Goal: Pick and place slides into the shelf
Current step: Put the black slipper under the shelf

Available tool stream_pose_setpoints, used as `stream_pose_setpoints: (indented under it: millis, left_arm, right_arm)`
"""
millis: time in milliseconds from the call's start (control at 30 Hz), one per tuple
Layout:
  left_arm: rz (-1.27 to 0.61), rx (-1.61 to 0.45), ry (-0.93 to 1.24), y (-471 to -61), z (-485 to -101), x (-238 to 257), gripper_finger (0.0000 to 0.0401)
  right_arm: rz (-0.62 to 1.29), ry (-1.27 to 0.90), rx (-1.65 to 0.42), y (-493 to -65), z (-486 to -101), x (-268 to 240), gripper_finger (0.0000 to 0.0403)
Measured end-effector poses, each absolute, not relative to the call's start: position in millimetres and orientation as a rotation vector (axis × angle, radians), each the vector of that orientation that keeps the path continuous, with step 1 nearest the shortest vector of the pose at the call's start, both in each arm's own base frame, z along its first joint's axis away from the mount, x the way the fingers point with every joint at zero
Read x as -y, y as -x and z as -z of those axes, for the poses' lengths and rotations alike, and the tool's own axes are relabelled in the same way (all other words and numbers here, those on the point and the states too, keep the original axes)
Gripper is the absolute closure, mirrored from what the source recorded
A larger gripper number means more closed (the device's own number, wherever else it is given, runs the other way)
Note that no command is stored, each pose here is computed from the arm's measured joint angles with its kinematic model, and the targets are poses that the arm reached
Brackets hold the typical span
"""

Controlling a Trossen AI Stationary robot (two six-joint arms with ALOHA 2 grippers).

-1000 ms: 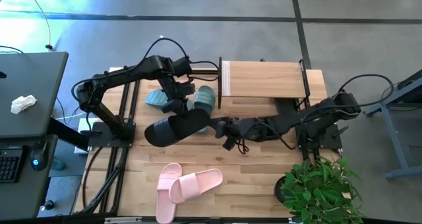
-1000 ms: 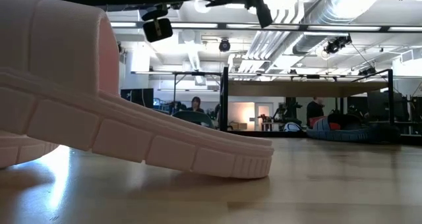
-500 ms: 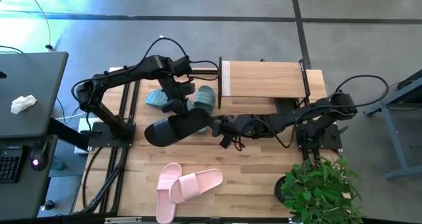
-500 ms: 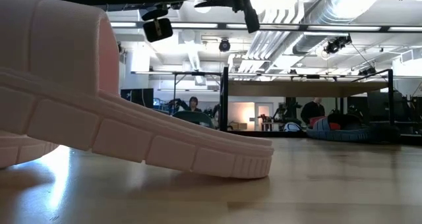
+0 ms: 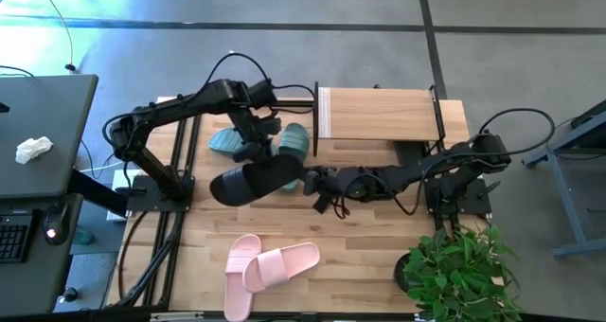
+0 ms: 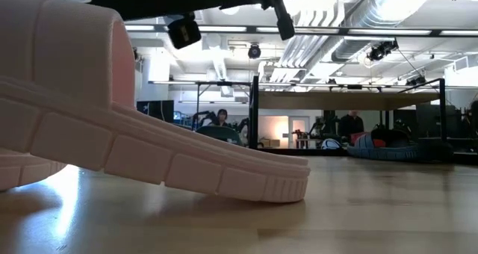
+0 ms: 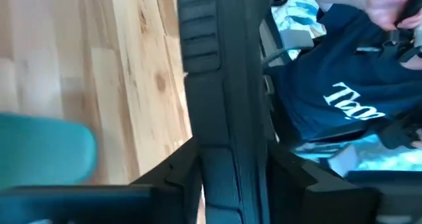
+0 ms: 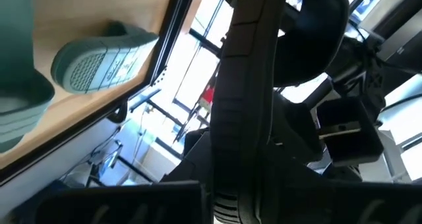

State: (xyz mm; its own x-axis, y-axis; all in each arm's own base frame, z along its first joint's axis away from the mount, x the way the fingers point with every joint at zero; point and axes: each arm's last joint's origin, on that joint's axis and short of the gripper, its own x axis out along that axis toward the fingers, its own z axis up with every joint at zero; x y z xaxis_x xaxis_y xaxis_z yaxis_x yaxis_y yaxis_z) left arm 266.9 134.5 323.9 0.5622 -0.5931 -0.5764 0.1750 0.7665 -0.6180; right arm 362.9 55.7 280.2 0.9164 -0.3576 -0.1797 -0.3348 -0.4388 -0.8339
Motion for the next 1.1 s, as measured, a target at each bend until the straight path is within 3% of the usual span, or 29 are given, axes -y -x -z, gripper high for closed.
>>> stream_pose_setpoints:
  millis: [467, 733, 1100]
  left_arm:
    - [0.421, -0.751, 0.394, -274.3, -328.5, -149.8, 0.0140]
    - [0.372, -0.711, 0.405, -262.0, -342.7, -167.2, 0.0117]
    - [0.333, -0.622, 0.229, -261.8, -388.4, -168.0, 0.0121]
  right_arm:
    - [0.039, 1.963, -0.574, -361.3, -274.9, -53.0, 0.0367]
    - [0.152, 1.637, -0.677, -355.5, -266.7, -57.3, 0.0367]
    - [0.095, 1.370, -0.888, -324.1, -236.3, -93.0, 0.0367]
